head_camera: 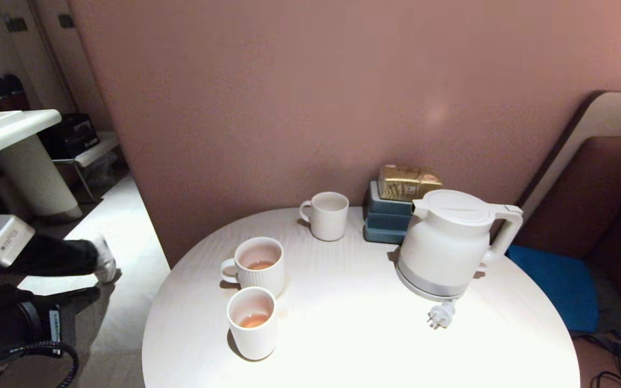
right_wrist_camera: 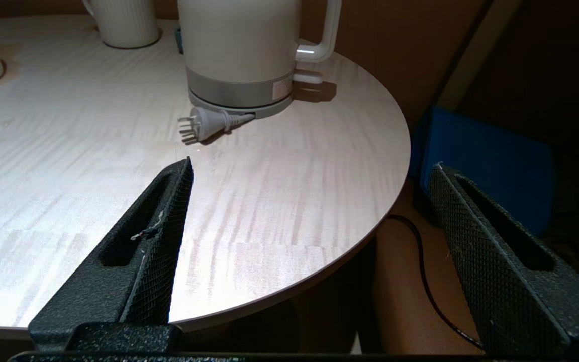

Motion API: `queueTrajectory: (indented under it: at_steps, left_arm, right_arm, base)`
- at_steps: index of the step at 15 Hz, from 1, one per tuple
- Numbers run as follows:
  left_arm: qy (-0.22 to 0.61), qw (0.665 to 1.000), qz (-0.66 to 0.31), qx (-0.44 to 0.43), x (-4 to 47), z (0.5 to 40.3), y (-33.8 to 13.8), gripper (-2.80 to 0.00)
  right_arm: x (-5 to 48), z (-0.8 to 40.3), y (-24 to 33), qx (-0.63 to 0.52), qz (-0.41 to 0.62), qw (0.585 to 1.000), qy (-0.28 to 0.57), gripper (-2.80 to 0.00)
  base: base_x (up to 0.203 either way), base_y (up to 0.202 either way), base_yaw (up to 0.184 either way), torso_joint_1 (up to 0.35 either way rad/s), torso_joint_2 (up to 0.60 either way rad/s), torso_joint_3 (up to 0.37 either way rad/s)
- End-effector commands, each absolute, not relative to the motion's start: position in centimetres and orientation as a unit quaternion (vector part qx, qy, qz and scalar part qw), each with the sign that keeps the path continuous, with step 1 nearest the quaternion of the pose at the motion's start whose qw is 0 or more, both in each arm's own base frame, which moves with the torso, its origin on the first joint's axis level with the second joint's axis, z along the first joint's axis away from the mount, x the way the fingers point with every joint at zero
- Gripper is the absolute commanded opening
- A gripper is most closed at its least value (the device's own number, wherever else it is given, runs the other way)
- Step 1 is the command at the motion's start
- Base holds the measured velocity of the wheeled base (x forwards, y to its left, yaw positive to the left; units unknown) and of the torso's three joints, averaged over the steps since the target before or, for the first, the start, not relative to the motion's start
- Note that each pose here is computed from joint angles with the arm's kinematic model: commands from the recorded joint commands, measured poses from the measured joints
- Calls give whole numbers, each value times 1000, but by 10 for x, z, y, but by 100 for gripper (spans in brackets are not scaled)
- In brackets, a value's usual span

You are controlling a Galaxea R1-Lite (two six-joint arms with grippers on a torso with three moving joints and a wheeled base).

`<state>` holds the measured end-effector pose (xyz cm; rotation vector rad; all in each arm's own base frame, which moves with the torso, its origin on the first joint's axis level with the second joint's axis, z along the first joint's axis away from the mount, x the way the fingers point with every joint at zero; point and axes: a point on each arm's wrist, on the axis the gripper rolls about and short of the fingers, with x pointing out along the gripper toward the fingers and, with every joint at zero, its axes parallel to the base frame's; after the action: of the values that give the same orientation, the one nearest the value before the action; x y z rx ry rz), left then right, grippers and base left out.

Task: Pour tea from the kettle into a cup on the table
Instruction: Pick up the cup

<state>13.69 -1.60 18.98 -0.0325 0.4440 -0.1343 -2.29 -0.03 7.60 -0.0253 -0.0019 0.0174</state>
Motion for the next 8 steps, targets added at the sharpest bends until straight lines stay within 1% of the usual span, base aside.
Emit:
queueTrajectory:
  at_steps: [1, 3, 6, 8]
  left_arm:
    - [213, 974, -79, -16, 135, 172, -19, -280]
    - [206, 973, -102, -15, 127, 155, -23, -280]
    - [167, 973, -156, -24, 119, 142, -29, -280]
    - [170, 965, -195, -31, 117, 134, -30, -280]
  right_arm:
    - [-23, 76, 0, -13, 9, 1000, -1, 0]
    - [-23, 76, 0, -13, 9, 1000, -1, 0]
    - [-23, 76, 0, -13, 8, 1000, -1, 0]
    - [-23, 76, 0, -13, 9, 1000, -1, 0]
  base:
    - [0, 0, 0, 0, 0, 0]
    - [0, 0, 0, 0, 0, 0]
    - [0, 0, 0, 0, 0, 0]
    - [0, 0, 0, 0, 0, 0]
